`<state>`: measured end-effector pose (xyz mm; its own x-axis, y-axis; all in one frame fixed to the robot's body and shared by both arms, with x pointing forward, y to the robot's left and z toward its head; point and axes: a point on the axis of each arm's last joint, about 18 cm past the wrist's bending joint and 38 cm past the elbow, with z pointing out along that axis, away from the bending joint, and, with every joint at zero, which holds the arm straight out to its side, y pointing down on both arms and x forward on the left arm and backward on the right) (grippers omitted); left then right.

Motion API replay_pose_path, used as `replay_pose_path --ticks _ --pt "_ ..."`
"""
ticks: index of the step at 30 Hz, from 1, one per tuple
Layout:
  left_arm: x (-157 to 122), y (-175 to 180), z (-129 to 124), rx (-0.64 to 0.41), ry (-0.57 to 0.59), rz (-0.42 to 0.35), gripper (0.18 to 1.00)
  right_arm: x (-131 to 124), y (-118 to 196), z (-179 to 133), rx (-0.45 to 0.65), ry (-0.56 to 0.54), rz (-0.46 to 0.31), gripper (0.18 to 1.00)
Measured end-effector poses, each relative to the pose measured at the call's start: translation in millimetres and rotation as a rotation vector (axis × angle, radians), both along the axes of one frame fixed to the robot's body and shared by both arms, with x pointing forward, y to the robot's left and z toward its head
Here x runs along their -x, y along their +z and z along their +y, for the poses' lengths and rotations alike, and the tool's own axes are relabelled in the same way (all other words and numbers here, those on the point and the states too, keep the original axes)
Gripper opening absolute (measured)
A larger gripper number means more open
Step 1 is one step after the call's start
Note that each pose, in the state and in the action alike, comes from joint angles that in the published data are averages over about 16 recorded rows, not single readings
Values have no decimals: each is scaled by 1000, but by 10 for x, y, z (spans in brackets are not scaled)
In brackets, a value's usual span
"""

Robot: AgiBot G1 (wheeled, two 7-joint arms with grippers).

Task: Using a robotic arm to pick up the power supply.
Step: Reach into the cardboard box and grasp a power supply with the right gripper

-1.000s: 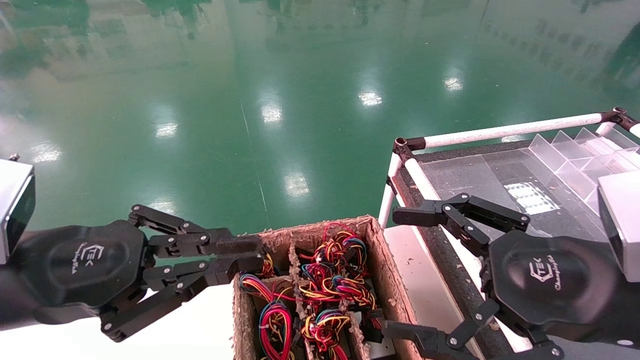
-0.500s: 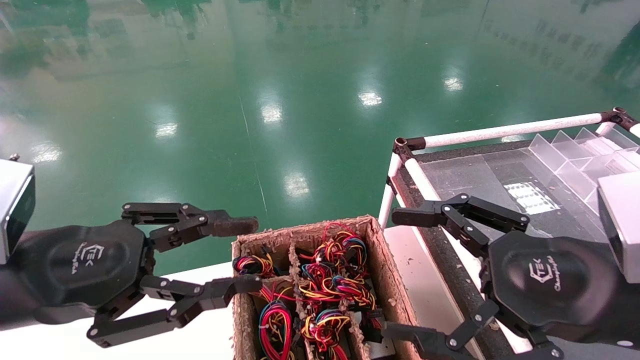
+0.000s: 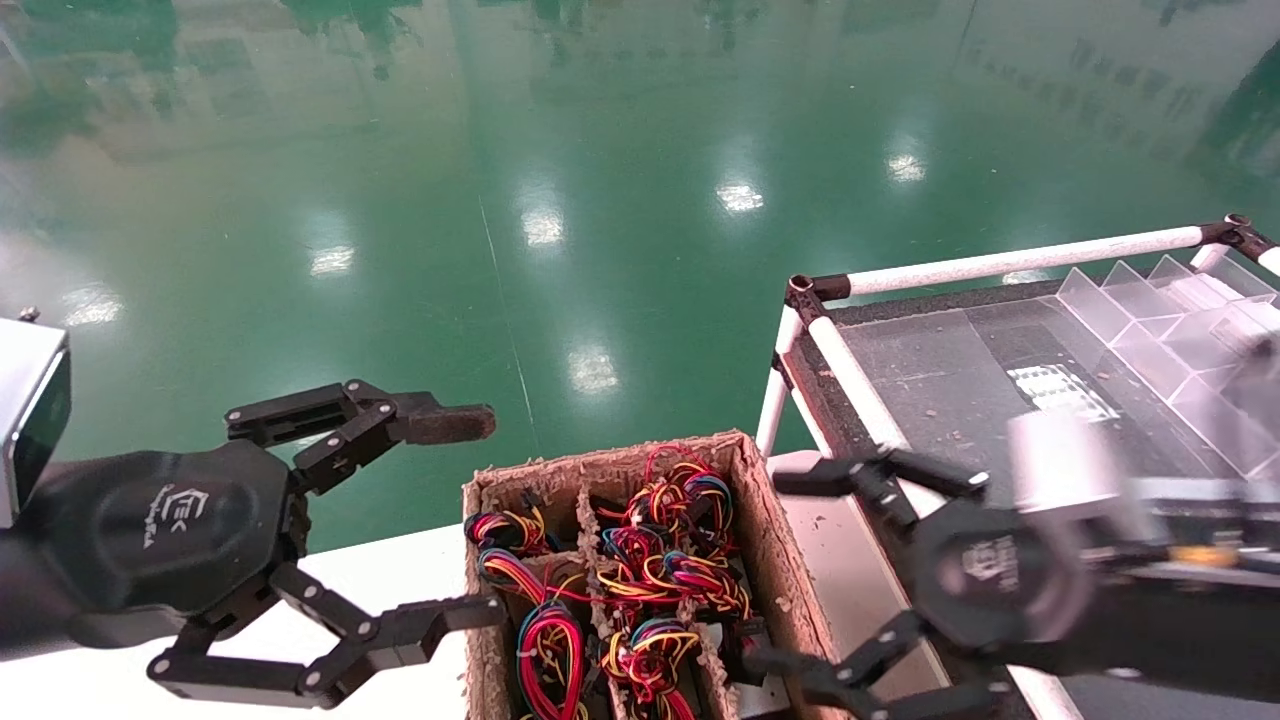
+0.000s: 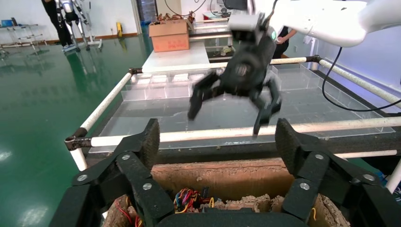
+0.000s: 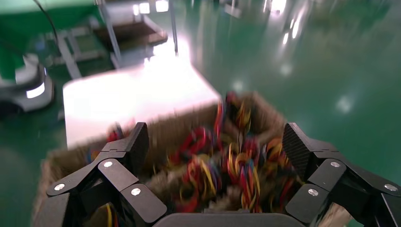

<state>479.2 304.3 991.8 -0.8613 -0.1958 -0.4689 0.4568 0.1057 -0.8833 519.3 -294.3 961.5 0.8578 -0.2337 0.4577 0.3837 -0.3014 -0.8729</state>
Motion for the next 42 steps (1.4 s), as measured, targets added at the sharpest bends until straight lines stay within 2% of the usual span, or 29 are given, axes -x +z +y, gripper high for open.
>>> replay_pose_path --ticks 9,15,27,34,42 --pt "0 0 0 0 0 0 935 -385 -239 136 121 -92 17 1000" --pt "0 0 0 0 0 0 980 -574 -374 202 155 -132 14 1000" --pt "0 0 0 0 0 0 1001 -769 -544 291 168 -169 -8 984" --pt "0 0 0 0 0 0 1001 -809 -603 329 162 -174 -15 935" --pt "0 0 0 0 0 0 1001 -814 -672 363 152 -171 -13 817"
